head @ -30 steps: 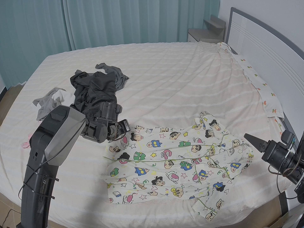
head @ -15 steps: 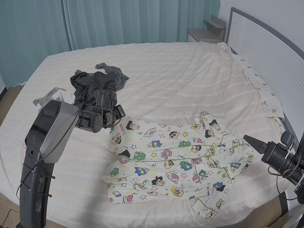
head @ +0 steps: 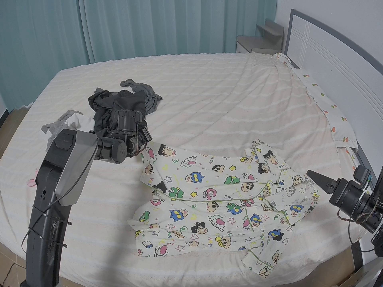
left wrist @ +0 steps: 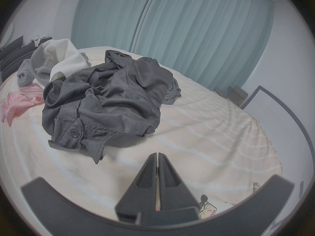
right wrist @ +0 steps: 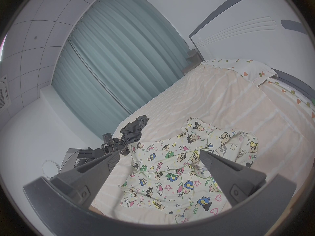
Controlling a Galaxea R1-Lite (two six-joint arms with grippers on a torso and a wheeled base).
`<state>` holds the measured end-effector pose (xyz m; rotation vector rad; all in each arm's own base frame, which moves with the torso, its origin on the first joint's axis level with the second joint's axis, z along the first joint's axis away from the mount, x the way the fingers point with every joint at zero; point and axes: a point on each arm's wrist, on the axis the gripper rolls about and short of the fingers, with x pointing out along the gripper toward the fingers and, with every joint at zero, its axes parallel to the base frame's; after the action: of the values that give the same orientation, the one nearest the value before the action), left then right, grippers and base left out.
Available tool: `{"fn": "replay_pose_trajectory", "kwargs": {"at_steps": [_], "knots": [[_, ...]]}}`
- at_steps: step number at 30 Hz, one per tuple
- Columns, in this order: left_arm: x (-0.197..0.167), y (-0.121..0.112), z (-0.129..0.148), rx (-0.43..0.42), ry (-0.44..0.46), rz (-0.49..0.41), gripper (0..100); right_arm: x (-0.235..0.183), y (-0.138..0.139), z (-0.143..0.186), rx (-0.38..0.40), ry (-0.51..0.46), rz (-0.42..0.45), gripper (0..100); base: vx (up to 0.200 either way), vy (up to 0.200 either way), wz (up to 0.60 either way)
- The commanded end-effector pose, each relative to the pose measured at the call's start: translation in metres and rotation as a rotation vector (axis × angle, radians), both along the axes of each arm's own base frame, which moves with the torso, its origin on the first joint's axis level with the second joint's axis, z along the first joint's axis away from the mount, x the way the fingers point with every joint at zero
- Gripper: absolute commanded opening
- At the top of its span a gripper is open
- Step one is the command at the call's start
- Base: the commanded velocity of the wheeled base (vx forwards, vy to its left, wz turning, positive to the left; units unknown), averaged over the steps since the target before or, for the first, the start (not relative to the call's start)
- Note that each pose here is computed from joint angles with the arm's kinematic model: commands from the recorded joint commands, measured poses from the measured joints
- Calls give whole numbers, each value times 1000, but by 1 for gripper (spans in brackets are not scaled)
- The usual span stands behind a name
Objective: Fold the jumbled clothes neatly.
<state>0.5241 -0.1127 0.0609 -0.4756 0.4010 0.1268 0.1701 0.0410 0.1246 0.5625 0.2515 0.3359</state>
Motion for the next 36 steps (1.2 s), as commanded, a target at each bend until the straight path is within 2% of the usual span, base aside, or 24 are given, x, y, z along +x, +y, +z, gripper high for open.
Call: {"fn": "replay_pose_trajectory", "kwargs": {"at_steps": [1, 2, 3, 11, 12, 15, 18, 19, 21, 25, 26, 28, 32, 33, 36], "knots": [[-1, 4, -5, 6, 24, 6, 0, 0, 0, 0, 0, 1, 1, 100, 0, 0, 0], [-3, 4, -7, 10, 46, 5, 0, 0, 0, 0, 0, 1, 1, 100, 0, 0, 0], [-4, 4, -7, 13, 64, 6, 100, 0, 0, 0, 0, 1, 1, 100, 0, 0, 0], [-9, 13, 12, -23, 61, 35, 100, -2, 0, 1, 2, -7, 1, 100, 0, 0, 0], [-20, 24, 23, -27, 99, 46, 100, -4, -1, 1, 2, -10, 1, 100, 0, 0, 0], [-40, 34, 33, -65, 142, 27, 100, -6, -1, 3, 4, -19, -1, 100, 0, 0, 0], [-76, 46, 45, -132, 211, -24, 100, -7, -1, 4, 4, -24, 1, 100, 0, 0, 0], [-78, 46, 45, -136, 216, -25, 100, -7, -1, 4, 4, -24, 1, 100, 0, 0, 0], [-124, 51, 48, -188, 283, -56, 100, -7, -1, 4, 4, -24, 1, 100, 0, 0, 0], [-184, 54, 49, -256, 232, -120, 100, -7, -1, 2, 3, -18, 6, 100, 0, 0, 0], [-184, 54, 49, -256, 232, -120, 100, -7, -1, 2, 3, -18, 6, 100, 0, 0, 0], [-233, 43, 44, -264, 197, -182, 100, -7, 3, 0, 2, -5, 30, 100, 0, 0, 0], [-268, 30, 38, -287, 205, -228, 100, -12, 7, -3, -2, 11, 59, 100, 0, 0, 0], [-288, 19, 35, -298, 213, -250, 100, -13, 9, -4, -4, 17, 73, 100, 0, 0, 0], [-308, 0, 27, -295, 243, -262, 100, -13, 9, -6, -4, 27, 77, 100, 0, 0, 0]]}}
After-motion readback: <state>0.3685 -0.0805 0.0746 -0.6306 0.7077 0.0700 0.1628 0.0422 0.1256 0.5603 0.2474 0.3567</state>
